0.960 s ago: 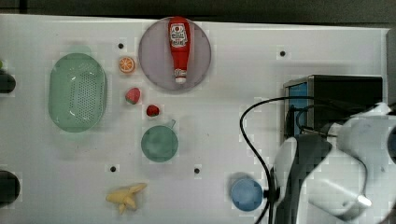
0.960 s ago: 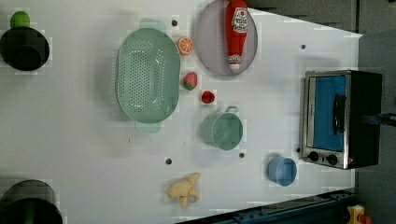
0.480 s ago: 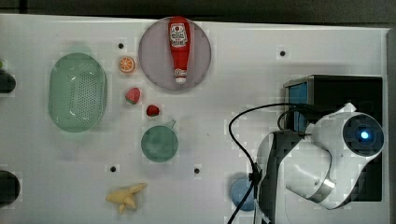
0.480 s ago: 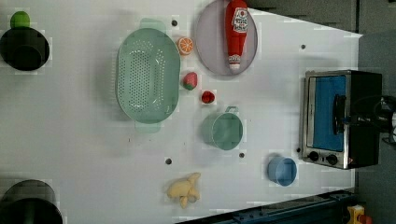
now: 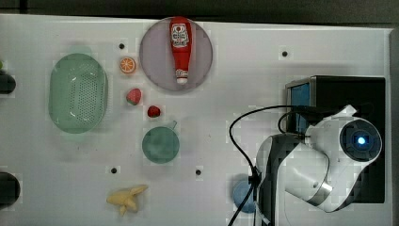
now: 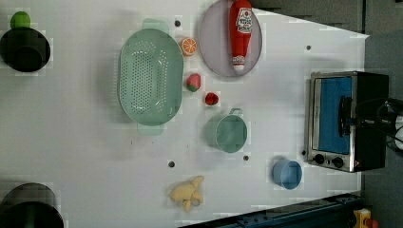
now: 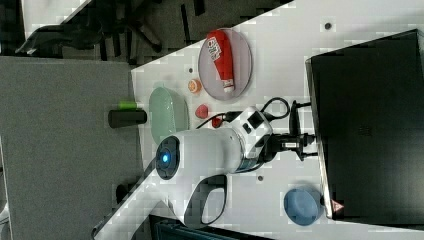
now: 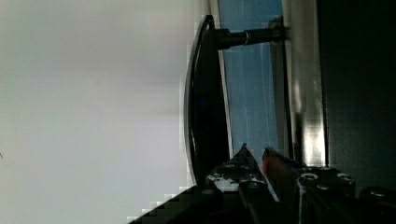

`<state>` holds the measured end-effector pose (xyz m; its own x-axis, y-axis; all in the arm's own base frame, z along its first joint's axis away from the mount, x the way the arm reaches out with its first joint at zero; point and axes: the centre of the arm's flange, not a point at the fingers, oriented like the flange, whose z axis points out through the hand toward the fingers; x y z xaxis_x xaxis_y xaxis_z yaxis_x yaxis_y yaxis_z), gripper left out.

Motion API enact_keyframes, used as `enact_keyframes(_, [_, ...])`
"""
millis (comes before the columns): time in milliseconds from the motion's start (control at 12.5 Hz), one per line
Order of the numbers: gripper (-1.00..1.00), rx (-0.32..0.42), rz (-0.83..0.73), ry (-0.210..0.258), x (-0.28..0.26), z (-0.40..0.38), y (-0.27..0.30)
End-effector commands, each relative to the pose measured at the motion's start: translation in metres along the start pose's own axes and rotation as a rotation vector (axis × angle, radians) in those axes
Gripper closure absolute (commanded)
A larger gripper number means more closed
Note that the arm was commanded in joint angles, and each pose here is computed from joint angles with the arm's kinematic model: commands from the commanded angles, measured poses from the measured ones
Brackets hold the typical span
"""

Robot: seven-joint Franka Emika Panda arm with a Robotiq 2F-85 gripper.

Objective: Flap open oven.

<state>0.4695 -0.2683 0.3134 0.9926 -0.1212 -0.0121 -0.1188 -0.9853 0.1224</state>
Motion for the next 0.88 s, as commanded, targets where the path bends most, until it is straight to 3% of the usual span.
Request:
enact_keyframes(80, [0.65, -0.008, -0.076, 0.015, 0.007, 0.001, -0.023])
enact_keyframes(480, [0.65, -0.117, -0.087, -0.027, 0.012, 0.012, -0.087])
enact_keyframes(880, [0.65, -0.277, -0.107, -0.034, 0.010, 0.032, -0.145])
